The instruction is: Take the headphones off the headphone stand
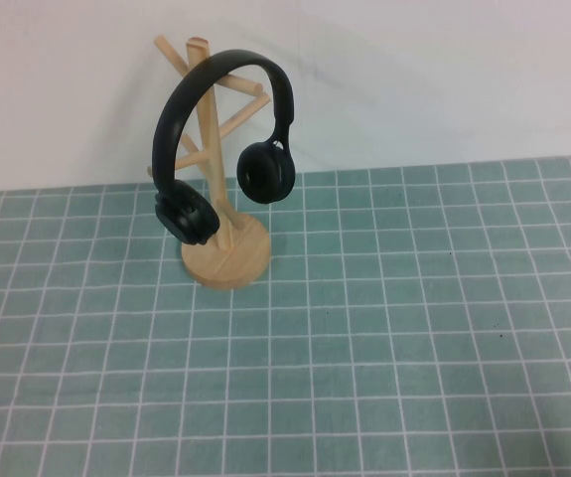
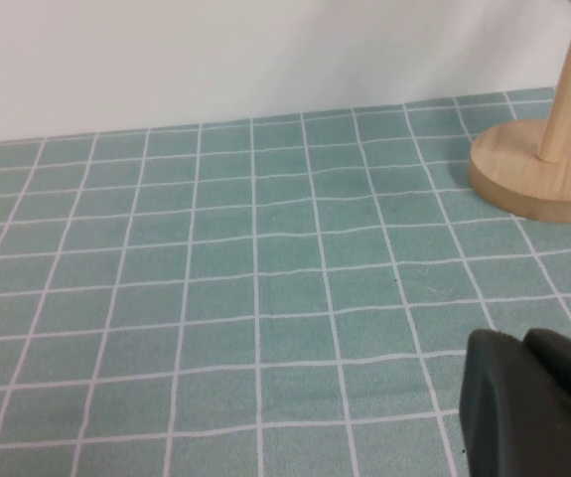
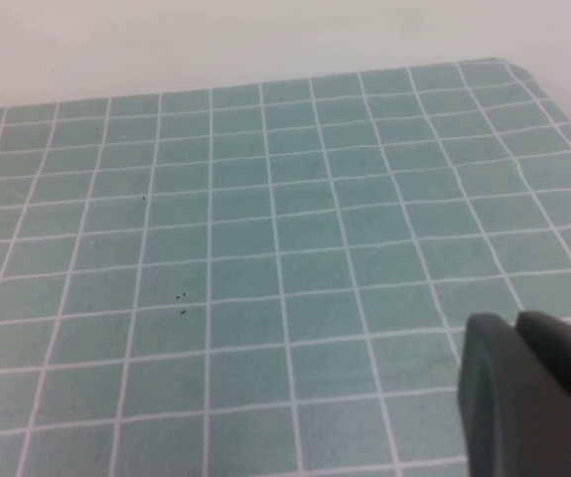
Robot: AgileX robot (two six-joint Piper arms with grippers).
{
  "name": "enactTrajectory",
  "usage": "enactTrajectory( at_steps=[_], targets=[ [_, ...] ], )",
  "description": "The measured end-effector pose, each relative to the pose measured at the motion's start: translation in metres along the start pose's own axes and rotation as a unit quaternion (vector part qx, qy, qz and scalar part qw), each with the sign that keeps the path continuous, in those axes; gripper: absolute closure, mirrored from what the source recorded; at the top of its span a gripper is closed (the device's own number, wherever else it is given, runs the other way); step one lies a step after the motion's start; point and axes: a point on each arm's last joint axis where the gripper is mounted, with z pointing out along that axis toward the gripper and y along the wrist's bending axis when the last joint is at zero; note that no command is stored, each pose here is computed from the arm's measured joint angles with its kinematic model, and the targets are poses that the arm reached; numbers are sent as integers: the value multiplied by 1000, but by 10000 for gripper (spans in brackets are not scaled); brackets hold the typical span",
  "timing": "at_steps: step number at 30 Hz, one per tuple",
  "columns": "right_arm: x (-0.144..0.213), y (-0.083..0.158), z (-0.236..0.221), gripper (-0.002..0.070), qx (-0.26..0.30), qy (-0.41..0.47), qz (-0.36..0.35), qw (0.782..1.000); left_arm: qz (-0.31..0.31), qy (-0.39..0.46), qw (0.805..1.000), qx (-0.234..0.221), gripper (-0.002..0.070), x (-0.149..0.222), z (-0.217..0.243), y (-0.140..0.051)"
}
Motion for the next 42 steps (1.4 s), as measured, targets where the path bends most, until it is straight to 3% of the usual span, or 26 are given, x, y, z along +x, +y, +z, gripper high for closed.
enactTrajectory(
  at_steps=[33, 36, 39, 42],
  targets=[
    [-1, 0, 0, 685, 0, -3, 0, 1000, 0, 0, 1000, 0, 675, 0, 0, 0],
    [-7, 3, 0, 684, -18, -39, 73, 996, 0, 0, 1000, 0, 675, 0, 0, 0],
    [-15, 6, -1, 685, -50, -74, 214, 973, 0, 0, 1000, 0, 675, 0, 0, 0],
    [-21, 7, -3, 685, -79, -95, 365, 923, 0, 0, 1000, 0, 675, 0, 0, 0]
  ],
)
